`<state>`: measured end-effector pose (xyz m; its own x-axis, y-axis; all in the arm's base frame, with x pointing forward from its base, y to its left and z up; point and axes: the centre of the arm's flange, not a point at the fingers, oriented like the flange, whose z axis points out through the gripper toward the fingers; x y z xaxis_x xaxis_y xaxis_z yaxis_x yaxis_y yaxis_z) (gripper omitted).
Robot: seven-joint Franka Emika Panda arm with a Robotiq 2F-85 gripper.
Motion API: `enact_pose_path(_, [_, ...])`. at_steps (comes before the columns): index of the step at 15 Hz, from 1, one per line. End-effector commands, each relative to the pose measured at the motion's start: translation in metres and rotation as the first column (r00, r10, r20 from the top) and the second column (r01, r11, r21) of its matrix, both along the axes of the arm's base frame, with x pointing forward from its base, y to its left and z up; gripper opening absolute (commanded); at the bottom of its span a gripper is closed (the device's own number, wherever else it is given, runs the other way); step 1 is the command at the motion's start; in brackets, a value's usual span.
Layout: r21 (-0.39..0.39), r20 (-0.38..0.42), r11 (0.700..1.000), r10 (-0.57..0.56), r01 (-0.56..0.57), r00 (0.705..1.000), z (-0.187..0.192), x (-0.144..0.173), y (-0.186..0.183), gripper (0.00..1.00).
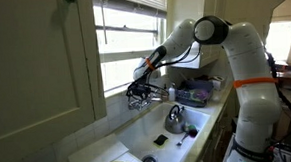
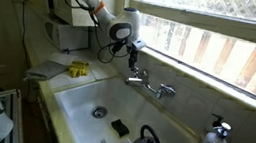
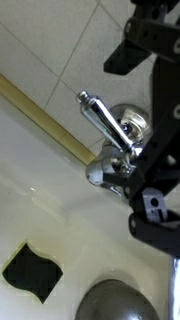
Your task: Turn the tap faucet to the left, then move the sponge backwards, then turn the tap faucet to the right and open the tap
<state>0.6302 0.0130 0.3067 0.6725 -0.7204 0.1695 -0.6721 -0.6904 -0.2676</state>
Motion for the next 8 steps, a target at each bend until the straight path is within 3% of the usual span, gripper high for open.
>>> enact_pose_path(1, [-0.006,-0.062,0.996,0.092,-0.092,0.994,-0.0013,-0.0067,-0.0045,1.00])
enact_pose_path(8, [-0.028,-0.110,0.987,0.154,-0.158,0.982,-0.0046,-0.0096,-0.0048,1.00])
